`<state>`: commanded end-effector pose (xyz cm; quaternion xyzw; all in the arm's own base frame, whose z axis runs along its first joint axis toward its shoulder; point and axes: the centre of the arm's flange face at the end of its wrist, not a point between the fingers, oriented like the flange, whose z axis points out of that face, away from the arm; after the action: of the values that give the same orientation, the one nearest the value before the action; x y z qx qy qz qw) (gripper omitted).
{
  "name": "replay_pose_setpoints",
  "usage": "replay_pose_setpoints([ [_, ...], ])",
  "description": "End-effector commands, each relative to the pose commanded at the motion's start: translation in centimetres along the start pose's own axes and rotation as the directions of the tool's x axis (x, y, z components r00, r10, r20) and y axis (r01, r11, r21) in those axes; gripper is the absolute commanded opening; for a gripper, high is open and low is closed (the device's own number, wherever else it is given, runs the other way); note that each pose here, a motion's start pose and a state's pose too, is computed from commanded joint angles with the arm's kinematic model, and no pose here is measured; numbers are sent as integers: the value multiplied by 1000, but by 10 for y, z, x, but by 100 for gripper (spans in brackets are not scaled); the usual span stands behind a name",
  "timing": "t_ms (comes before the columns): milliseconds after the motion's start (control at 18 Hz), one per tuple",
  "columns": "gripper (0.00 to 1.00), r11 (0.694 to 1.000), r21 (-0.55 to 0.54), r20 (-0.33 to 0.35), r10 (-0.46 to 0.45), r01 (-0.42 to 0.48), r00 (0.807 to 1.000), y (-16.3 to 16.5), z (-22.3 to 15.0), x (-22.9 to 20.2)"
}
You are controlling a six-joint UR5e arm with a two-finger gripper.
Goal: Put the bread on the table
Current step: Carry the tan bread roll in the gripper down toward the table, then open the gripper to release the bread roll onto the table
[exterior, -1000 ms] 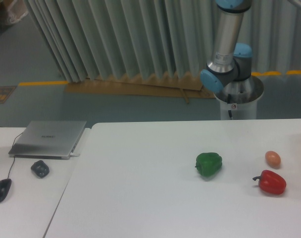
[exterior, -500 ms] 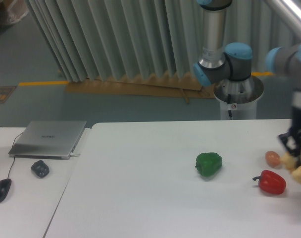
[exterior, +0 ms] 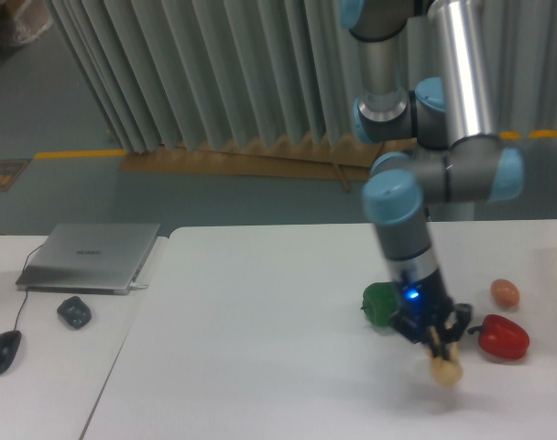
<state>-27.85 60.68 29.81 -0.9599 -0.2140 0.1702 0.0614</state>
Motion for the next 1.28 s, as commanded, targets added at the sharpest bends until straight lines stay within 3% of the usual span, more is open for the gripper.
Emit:
replay_pose_setpoints([
  [167, 22, 1000, 2, 1, 1, -1, 1000, 0, -1, -2],
  [222, 34, 1000, 3, 1, 1, -1, 1000, 0, -2, -3],
  [278, 55, 1000, 6, 2, -2, 2, 1000, -1, -2, -4],
  [389, 76, 1000, 11, 2, -2, 2, 1000, -1, -6, -6],
  [444, 92, 1000, 14, 3, 8, -8, 1000, -1, -8, -8],
  [500, 100, 1000, 18, 3, 25, -25, 1000, -1, -11, -9],
  [1111, 100, 992, 14, 6, 123, -123, 992, 5, -16, -30],
  [1278, 100, 984, 39, 9, 171, -171, 985, 10, -36, -48],
])
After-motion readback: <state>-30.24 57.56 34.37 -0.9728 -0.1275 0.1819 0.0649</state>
